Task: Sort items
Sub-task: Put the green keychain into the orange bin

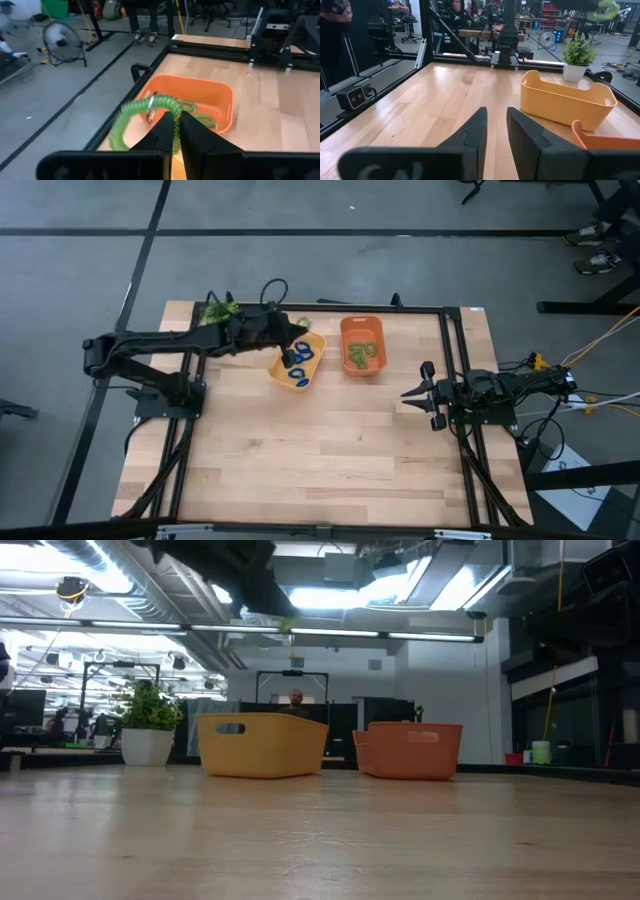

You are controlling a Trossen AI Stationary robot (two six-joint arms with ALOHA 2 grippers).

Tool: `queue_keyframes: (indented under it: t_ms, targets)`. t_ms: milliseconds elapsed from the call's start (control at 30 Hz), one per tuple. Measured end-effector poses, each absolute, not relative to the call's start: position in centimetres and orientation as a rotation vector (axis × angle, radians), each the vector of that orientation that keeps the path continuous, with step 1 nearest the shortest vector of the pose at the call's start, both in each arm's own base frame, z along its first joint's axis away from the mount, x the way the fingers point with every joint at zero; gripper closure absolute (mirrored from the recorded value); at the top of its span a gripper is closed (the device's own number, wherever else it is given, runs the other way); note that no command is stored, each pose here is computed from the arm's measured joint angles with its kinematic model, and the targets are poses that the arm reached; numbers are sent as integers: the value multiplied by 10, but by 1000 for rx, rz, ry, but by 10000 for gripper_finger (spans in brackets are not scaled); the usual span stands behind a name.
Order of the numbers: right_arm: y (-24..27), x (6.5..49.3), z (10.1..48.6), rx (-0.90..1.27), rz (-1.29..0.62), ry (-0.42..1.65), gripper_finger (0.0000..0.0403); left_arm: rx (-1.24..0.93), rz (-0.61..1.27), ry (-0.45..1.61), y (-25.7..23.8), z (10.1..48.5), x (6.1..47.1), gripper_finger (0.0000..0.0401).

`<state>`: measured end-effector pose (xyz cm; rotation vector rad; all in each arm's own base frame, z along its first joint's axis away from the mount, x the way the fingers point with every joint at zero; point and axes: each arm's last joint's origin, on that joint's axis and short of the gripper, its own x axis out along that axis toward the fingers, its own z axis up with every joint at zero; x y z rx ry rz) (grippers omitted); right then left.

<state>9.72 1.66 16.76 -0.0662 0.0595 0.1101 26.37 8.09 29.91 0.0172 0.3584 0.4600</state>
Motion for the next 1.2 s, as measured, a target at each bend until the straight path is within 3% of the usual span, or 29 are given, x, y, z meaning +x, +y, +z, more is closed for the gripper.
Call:
queue_keyframes:
  t_ms: [667,1200]
  targets:
    - [17,97,168,-66,110,60,327,-11,302,386,123,279,333,388]
    - [17,97,168,-66,110,59,327,13,270,529,145,266,395,388]
